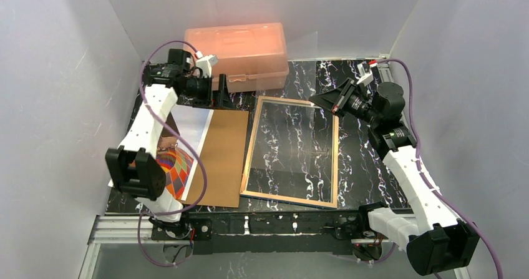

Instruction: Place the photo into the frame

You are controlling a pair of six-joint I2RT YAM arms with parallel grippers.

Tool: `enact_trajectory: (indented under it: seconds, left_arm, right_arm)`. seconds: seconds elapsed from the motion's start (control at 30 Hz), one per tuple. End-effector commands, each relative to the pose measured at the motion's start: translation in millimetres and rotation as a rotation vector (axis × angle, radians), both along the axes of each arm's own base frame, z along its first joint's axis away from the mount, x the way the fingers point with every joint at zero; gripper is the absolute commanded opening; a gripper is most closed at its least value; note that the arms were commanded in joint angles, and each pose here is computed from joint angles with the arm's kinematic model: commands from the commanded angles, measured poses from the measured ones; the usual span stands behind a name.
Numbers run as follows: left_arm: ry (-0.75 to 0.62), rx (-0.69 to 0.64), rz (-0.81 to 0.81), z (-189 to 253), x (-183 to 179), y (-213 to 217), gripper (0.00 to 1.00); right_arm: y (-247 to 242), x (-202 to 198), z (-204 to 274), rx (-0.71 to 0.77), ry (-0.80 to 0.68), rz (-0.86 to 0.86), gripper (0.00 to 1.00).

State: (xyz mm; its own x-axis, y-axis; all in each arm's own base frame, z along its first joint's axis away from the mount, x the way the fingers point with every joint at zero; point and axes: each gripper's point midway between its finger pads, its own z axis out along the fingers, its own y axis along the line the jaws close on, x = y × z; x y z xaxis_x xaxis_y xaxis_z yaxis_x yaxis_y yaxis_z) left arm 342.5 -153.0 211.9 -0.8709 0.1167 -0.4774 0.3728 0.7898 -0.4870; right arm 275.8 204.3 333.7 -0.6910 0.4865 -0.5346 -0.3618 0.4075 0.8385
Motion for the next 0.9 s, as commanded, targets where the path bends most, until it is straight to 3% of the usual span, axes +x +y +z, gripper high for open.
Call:
enact_trajectory:
  seconds: [0.0, 0.2, 0.43, 0.57, 0.73, 0.87]
  left_arm:
    - [-0.03, -0.136, -0.021, 40, -29, -5, 0.98]
    - [-0.017, -0.239, -0.014, 63, -42, 0, 0.98]
    - [0.029, -0.557, -0.059, 116, -54, 3, 0.98]
    - [0.016, -0.589, -0.083, 128, -65, 0, 0.97]
    - [0.031, -0.666, -0.115, 147, -74, -5, 0.86]
    - [0.017, -0.7, -0.148, 161, -79, -7, 0.65]
  right_arm:
    - [10, -19, 77, 0.211, -0.203, 0.102, 0.01]
    - [8, -39, 132, 0.347, -0.3, 0.152, 0.01]
    - [6, -50, 159, 0.474, -0.315, 0.204, 0.01]
    - [5, -55, 164, 0.494, -0.322, 0.217, 0.01]
    - [5, -59, 164, 0.529, -0.317, 0.241, 0.01]
    - [6, -58, 157, 0.504, -0.298, 0.234, 0.01]
